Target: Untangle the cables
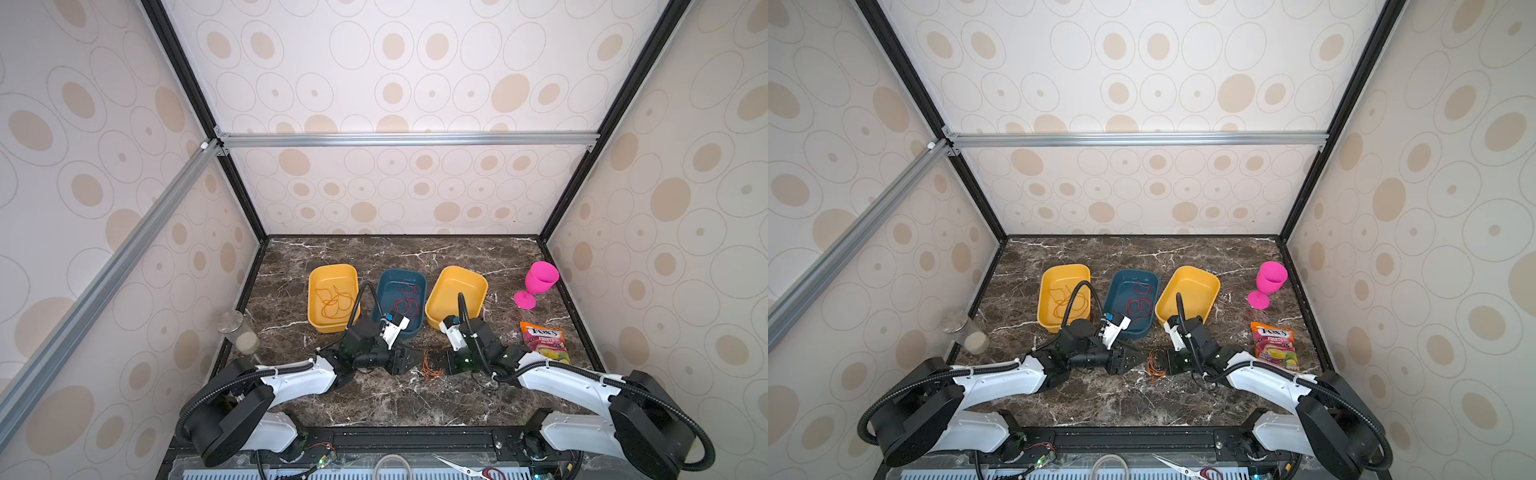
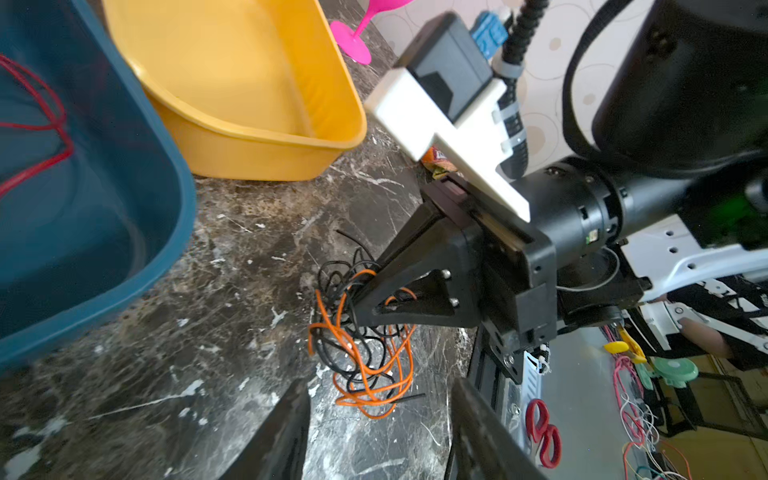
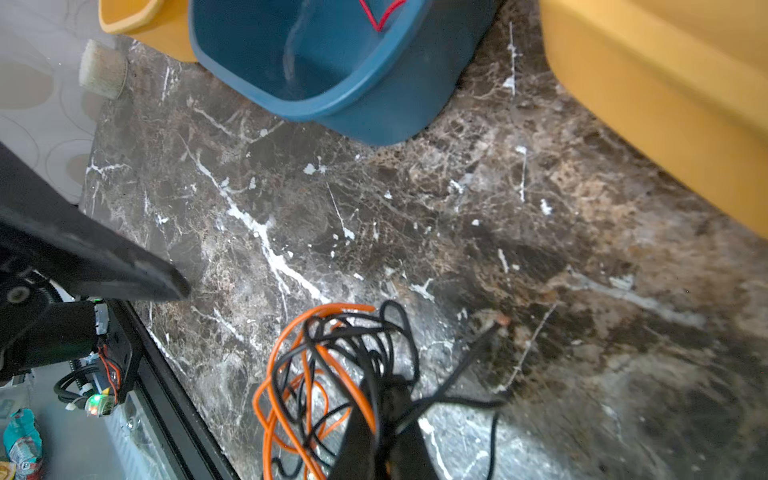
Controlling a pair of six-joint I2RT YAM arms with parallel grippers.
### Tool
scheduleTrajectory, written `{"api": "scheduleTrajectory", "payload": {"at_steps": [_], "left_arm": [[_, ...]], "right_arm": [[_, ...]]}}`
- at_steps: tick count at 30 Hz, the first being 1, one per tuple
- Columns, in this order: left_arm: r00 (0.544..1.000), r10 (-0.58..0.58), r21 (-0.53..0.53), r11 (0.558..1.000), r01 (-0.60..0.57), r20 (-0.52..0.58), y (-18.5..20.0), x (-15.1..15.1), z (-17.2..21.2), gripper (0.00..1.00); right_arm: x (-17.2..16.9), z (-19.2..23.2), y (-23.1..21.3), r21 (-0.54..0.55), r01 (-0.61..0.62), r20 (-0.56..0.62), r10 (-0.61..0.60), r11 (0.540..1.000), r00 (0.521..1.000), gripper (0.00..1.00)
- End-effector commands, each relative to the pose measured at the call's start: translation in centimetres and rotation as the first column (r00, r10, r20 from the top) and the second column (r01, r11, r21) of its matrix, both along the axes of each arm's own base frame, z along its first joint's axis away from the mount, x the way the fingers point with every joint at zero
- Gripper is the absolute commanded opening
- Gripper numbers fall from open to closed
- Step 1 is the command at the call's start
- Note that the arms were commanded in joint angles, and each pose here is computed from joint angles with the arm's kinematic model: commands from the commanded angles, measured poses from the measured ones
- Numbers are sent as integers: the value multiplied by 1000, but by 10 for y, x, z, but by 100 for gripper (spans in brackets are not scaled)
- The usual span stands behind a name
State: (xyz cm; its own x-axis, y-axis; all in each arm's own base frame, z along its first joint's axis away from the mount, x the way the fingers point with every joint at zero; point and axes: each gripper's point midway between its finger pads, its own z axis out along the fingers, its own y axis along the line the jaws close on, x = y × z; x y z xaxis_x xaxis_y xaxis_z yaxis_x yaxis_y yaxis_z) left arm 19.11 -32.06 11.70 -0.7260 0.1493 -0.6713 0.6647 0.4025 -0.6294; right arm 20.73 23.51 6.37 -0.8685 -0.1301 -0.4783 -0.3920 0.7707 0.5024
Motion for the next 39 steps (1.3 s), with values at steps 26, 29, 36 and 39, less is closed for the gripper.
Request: {"api": "scheduleTrajectory", "payload": {"at_steps": [26,29,36,39], "left_arm": [[999,-21,58,998,24,-45,-16,-2,-36,1],[999,-17,69,997,20,-48,-14,-3,-39,0],[999,-2,74,997,6,-48,-11,-2,-42,0],[999,10,79,997,-6,-42,-9,-1,-42,0]], "right_arm": [[-5,0,16,23,-47,0,47,999,999,19],[-4,-10,8,-24,-15,-16,15,1000,1000,33],[1,-31,-17,-174,72,-36,-79,982,996,39],[-1,-39,-28,-234,98,-51,-113,967,992,37]]}}
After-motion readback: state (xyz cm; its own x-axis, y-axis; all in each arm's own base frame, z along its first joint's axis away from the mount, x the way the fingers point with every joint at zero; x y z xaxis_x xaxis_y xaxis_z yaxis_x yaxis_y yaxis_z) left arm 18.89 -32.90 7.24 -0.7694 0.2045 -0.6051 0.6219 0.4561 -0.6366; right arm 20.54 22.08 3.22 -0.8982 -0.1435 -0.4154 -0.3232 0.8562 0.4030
